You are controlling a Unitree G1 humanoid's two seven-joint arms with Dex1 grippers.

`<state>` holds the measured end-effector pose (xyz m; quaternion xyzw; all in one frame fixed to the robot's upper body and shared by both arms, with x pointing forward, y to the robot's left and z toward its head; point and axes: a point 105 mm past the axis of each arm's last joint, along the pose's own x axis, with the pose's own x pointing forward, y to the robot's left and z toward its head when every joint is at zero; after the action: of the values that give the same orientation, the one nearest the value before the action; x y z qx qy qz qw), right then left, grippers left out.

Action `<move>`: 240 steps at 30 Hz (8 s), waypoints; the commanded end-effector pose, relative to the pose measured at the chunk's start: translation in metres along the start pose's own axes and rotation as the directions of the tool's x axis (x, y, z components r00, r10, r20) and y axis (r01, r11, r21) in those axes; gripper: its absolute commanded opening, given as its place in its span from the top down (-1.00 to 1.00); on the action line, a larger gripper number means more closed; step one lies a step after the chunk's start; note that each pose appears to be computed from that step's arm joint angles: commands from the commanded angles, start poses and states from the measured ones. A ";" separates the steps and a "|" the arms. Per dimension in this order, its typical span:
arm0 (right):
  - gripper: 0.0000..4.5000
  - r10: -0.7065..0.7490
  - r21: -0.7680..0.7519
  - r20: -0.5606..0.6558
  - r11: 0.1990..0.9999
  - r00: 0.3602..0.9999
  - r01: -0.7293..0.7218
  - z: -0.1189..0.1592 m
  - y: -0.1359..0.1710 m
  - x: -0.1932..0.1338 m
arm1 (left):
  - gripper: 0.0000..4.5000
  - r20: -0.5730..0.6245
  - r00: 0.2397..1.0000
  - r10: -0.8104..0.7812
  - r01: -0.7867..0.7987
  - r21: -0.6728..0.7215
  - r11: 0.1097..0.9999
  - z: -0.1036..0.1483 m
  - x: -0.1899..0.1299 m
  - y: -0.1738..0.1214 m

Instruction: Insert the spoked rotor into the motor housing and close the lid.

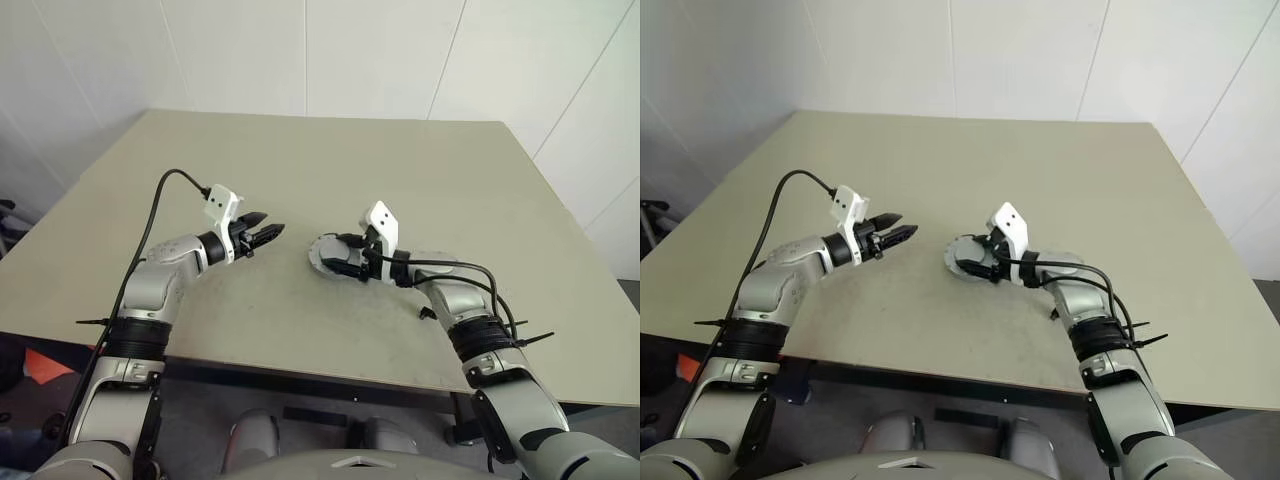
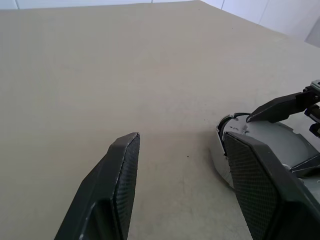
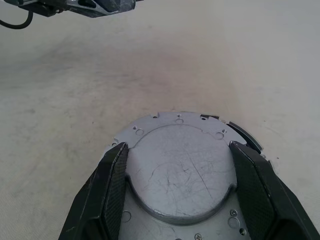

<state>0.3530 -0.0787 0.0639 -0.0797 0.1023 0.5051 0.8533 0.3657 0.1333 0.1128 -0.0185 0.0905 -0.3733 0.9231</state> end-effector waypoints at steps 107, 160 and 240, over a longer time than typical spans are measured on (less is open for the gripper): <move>-0.38 -0.077 -0.061 -0.238 0.996 0.968 0.064 -0.035 -0.021 -0.007 | -0.25 0.049 0.998 -0.030 0.033 -0.061 0.998 0.004 0.020 -0.020; -0.99 -0.024 -0.167 0.107 0.985 0.994 0.042 0.077 -0.004 -0.012 | 1.00 -0.286 0.908 -0.305 0.140 -0.480 0.866 -0.056 0.073 -0.079; 0.08 0.039 0.936 0.113 0.330 0.993 -0.120 0.048 0.026 0.052 | 1.00 -0.280 0.925 -0.257 0.124 -0.418 0.900 -0.054 0.070 -0.073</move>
<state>0.3592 -0.0560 0.0548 0.4364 0.3834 0.3033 0.7554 0.3704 0.0563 0.0738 -0.1447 0.2771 -0.4090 0.8573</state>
